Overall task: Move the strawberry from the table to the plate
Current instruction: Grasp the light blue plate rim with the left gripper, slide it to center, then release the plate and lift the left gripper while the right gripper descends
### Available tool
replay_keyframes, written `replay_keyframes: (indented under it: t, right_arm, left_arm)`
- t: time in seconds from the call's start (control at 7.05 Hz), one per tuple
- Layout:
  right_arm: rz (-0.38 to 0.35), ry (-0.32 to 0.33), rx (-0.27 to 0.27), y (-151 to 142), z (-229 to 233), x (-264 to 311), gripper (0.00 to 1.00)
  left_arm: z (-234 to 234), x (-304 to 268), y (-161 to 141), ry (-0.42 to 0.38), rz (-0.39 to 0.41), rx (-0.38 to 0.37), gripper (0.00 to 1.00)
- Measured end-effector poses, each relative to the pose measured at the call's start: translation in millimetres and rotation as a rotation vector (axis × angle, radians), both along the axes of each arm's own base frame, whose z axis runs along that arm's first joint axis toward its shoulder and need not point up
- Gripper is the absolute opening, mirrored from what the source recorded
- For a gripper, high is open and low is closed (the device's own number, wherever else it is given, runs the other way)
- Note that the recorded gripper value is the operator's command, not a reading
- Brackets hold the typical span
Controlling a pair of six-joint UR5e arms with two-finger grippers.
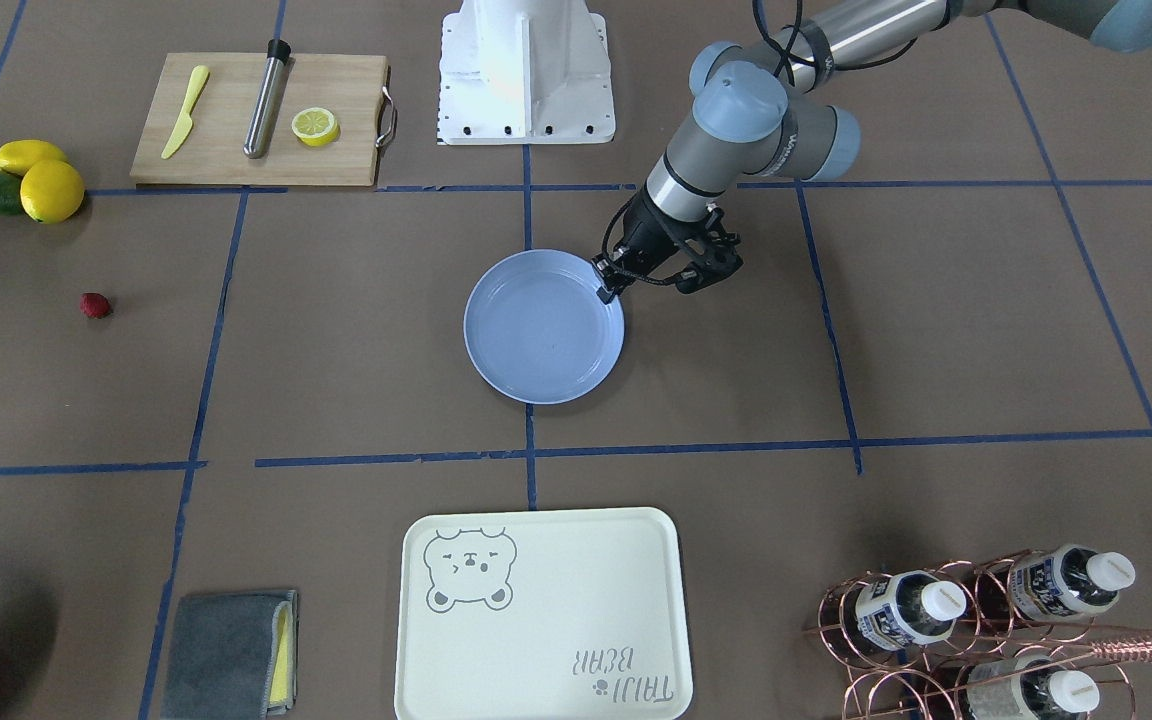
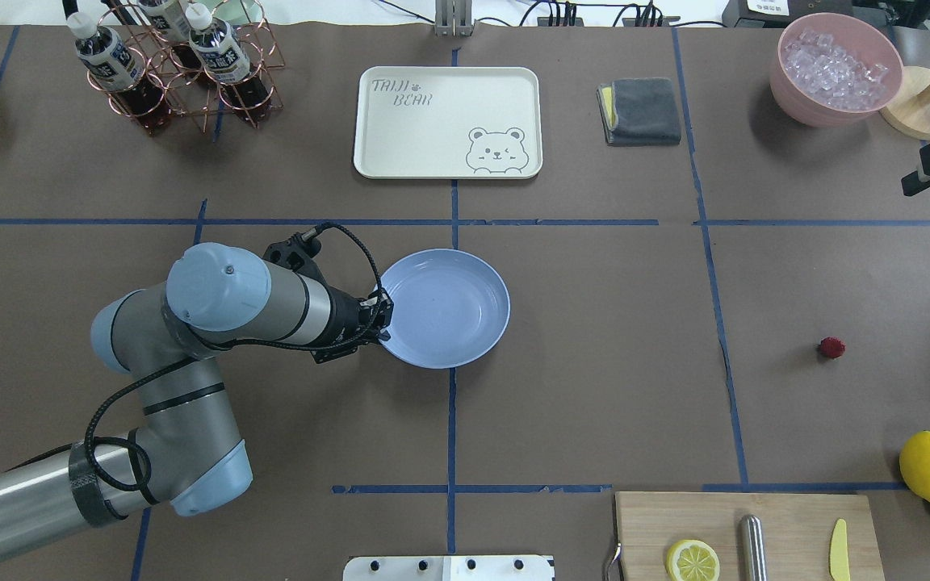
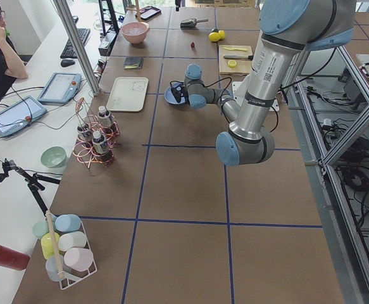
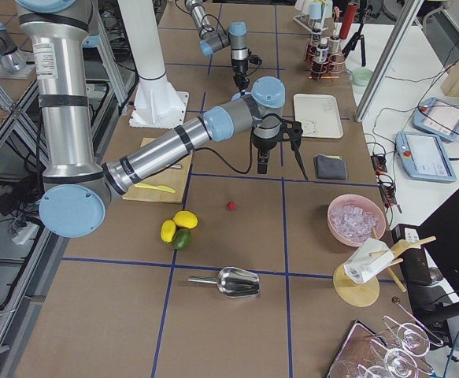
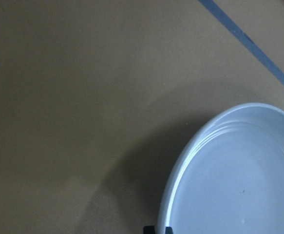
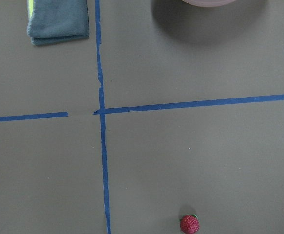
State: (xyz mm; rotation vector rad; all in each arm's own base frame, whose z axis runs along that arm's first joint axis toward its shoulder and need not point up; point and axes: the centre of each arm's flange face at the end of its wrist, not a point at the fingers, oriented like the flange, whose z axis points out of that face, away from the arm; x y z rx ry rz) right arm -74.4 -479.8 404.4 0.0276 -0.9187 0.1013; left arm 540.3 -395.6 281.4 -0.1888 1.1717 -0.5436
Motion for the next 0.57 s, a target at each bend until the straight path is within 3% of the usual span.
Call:
replay_keyframes:
  t: [0.14, 0.28, 0.57]
  right_arm:
    - [-0.001, 0.000, 0.000, 0.1, -0.3, -0.6, 1.00]
    - [-0.002, 0.000, 0.000, 0.2, -0.5, -1.1, 1.00]
    - [-0.011, 0.004, 0.000, 1.0, -0.2, -7.3, 1.00]
  left_arm:
    - [-1.3, 1.9, 1.8, 0.002, 0.003, 0.002, 0.12]
    - [-1.2, 3.2, 2.9, 0.002, 0.006, 0.003, 0.99]
    - [-2.2, 2.9, 3.8, 0.002, 0.009, 0.012, 1.00]
